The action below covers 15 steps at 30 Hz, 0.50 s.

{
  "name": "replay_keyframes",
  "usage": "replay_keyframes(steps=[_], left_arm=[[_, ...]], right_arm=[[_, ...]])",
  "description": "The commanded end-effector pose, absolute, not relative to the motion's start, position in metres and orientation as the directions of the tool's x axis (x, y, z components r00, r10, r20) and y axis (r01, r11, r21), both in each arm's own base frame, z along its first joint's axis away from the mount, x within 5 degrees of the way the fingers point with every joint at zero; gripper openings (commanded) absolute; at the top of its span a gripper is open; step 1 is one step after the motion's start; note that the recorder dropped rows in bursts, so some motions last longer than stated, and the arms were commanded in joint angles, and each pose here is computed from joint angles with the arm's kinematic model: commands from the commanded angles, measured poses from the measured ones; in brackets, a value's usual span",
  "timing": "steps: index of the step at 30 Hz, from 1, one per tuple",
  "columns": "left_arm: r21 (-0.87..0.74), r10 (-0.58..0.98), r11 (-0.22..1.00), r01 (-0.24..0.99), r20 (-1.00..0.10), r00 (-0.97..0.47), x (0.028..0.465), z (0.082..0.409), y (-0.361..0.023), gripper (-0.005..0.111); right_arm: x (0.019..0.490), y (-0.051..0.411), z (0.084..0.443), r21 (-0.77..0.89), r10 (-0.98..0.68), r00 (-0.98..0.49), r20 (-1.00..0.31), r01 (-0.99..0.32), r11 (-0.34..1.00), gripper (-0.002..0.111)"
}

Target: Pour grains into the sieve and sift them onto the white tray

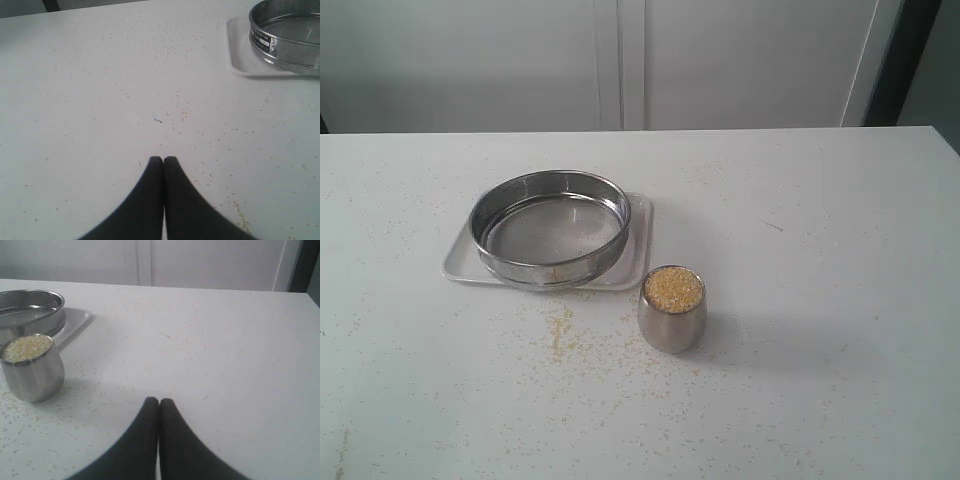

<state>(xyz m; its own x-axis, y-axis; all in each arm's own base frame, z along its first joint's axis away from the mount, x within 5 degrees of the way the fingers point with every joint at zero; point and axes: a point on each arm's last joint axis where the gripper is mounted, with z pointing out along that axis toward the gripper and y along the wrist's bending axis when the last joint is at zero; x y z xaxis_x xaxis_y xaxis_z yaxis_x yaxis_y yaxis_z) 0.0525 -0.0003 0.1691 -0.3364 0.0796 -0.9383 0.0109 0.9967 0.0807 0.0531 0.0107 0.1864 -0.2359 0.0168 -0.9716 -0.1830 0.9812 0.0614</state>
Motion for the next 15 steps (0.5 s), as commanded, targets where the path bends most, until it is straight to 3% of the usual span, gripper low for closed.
replay_keyframes(steps=[1,8,15], left_arm=[[0.071,0.070,0.997,0.008,-0.940,-0.333,0.052,0.168,0.000,0.000],[0.071,0.070,0.997,0.008,-0.940,-0.333,0.052,0.168,0.000,0.000],[0.071,0.070,0.997,0.008,-0.940,-0.333,0.052,0.168,0.000,0.000]], right_arm=[[0.053,0.011,0.185,0.063,0.020,-0.229,-0.973,-0.185,0.981,0.000],[0.054,0.011,0.191,0.064,0.032,-0.170,-0.985,-0.189,0.980,0.000],[0.054,0.011,0.223,0.103,0.141,0.168,-0.976,-0.218,0.971,0.000]])
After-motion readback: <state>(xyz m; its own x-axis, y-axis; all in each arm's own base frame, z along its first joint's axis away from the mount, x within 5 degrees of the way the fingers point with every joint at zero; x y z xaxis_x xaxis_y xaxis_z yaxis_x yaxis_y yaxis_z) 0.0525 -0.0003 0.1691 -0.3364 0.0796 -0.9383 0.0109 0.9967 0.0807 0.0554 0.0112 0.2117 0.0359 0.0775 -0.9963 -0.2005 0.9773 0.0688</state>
